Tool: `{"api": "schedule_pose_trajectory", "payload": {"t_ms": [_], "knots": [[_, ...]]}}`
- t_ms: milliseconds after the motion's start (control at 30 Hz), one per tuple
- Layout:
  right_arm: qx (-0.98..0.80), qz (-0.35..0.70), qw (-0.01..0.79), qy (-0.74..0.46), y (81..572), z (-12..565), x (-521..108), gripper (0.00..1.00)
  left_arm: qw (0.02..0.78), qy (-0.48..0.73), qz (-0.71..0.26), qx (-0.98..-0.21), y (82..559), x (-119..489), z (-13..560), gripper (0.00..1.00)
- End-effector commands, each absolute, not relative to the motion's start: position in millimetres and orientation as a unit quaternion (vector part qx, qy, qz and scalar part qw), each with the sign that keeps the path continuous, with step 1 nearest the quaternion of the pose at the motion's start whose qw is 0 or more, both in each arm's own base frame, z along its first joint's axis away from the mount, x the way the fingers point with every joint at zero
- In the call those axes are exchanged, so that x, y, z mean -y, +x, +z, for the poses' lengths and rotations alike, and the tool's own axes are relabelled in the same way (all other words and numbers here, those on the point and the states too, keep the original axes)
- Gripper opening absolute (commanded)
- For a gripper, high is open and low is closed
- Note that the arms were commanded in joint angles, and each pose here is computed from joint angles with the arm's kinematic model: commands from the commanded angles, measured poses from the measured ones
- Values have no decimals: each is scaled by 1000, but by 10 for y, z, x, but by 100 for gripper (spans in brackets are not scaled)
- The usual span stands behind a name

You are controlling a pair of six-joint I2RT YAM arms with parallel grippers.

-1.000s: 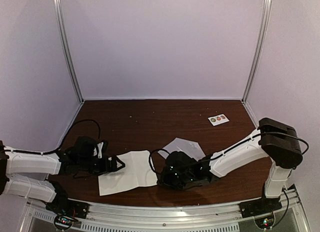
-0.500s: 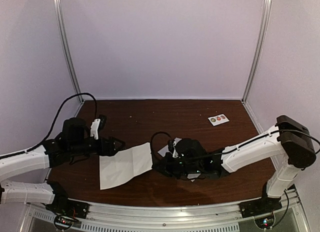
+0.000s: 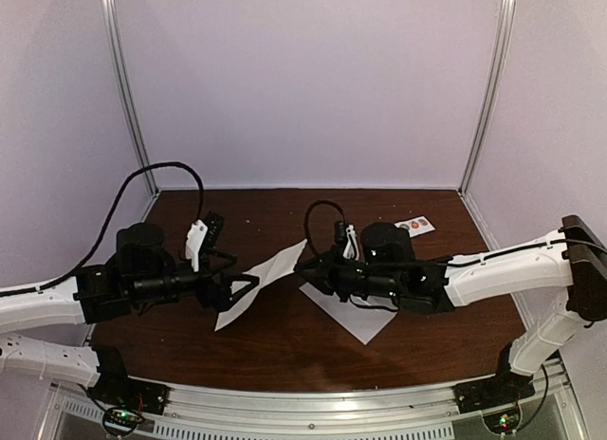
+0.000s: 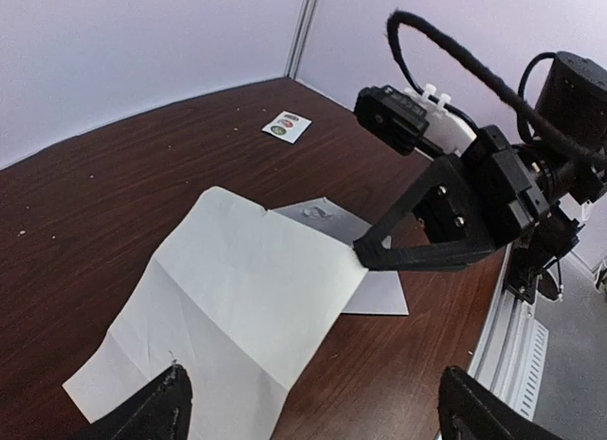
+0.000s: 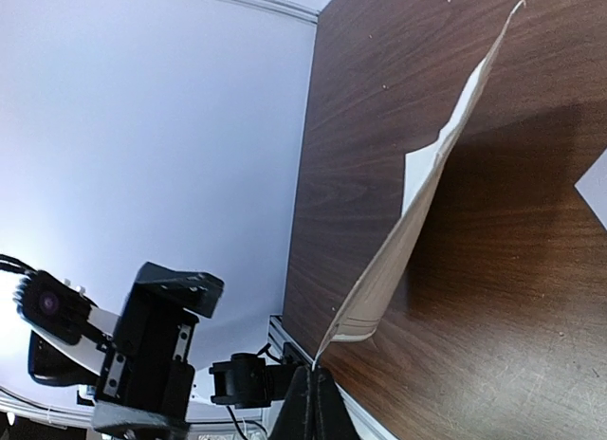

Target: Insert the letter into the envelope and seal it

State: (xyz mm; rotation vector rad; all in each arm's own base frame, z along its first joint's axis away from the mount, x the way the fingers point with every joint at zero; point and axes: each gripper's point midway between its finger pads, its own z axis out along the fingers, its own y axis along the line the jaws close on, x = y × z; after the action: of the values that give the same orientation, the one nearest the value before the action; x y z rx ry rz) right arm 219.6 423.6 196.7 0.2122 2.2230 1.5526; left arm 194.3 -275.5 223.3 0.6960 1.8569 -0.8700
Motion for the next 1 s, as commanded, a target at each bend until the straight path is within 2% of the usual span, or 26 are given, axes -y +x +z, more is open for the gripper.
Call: {"api": "schedule_pose_trajectory", "payload": {"t_ms": [0, 400, 433, 533, 600, 633, 800, 967], "knots": [[-784, 561, 254, 79, 2336, 2309, -4169, 0, 509, 284, -323, -746, 2027, 2924, 2391, 92], [-781, 558, 265, 89, 2392, 2434, -4073, 0, 516, 268, -223, -782, 2287, 3027, 1971, 91], [-782, 557, 265, 90, 2394, 2427, -4069, 0, 515, 265, -216, -786, 2316, 3033, 1933, 88], [-781, 558, 265, 94, 2397, 2433, -4061, 0, 507, 268, -203, -794, 2363, 3072, 1839, 69], [-781, 558, 265, 95, 2400, 2436, -4059, 0, 505, 262, -195, -799, 2394, 3076, 1787, 50], [-781, 558, 264, 95, 2401, 2439, -4062, 0, 506, 260, -194, -799, 2402, 3078, 1774, 45], [-783, 555, 262, 100, 2406, 2426, -4050, 0, 507, 267, -202, -794, 2399, 3141, 1730, 40], [-781, 557, 262, 104, 2406, 2439, -4037, 0, 503, 277, -205, -793, 2403, 3207, 1664, 39]]}}
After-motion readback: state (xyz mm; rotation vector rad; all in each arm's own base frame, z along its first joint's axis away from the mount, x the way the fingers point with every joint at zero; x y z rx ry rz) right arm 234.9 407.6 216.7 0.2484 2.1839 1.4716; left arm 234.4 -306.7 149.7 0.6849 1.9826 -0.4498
